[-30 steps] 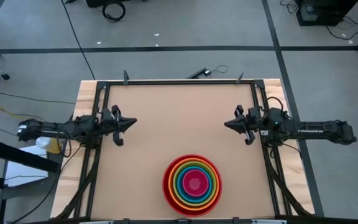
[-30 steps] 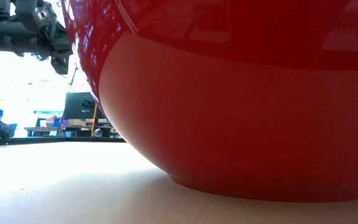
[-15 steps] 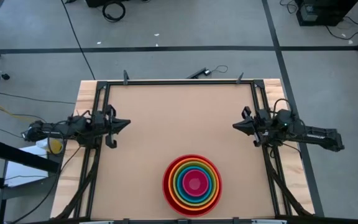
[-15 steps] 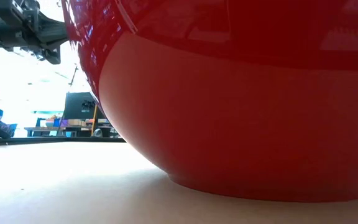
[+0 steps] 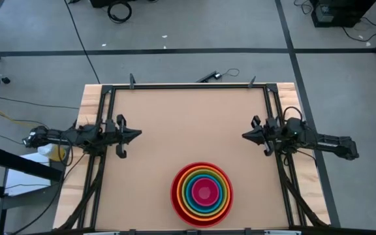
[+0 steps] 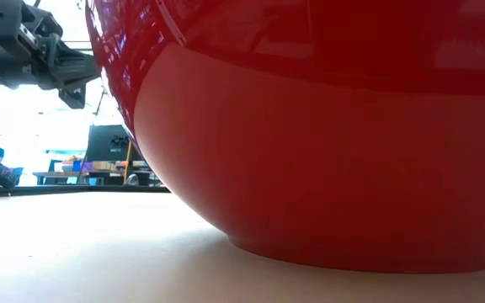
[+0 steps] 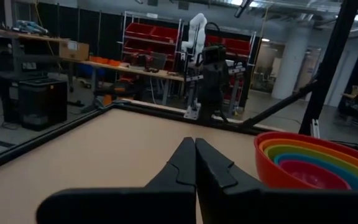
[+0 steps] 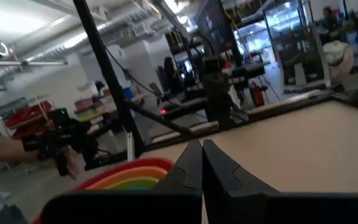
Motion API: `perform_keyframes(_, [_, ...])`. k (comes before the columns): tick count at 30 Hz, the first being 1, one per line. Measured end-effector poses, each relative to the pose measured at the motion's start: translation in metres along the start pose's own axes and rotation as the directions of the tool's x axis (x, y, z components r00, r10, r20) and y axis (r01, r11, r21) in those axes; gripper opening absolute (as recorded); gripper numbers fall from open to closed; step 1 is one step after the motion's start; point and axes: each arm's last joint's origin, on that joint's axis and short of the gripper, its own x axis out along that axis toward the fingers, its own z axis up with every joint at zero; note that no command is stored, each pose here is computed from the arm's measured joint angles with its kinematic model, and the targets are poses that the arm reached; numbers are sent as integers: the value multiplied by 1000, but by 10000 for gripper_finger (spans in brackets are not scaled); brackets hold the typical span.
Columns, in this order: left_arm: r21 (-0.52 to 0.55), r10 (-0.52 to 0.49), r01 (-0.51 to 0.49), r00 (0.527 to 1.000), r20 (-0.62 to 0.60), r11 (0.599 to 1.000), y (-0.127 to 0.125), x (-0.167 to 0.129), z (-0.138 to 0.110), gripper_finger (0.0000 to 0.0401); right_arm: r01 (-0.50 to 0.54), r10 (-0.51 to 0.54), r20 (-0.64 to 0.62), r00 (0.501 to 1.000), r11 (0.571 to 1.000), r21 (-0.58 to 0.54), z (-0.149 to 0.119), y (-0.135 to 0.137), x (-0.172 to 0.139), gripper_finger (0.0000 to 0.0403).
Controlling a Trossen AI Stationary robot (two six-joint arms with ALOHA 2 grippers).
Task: Nest bowls inside each other
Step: Return to Home Position
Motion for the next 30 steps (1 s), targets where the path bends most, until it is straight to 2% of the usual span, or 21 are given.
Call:
perform_keyframes(10, [3,12,-12,1000,-24,1000,1,0,-2,11,37,-35,-65,997,999,21,-7,-3,0,33])
perform_keyframes(30, [0,13,-13,1000,-24,1000,1,0,-2,20,37,-36,-65,997,999,21,-7,-3,0,34])
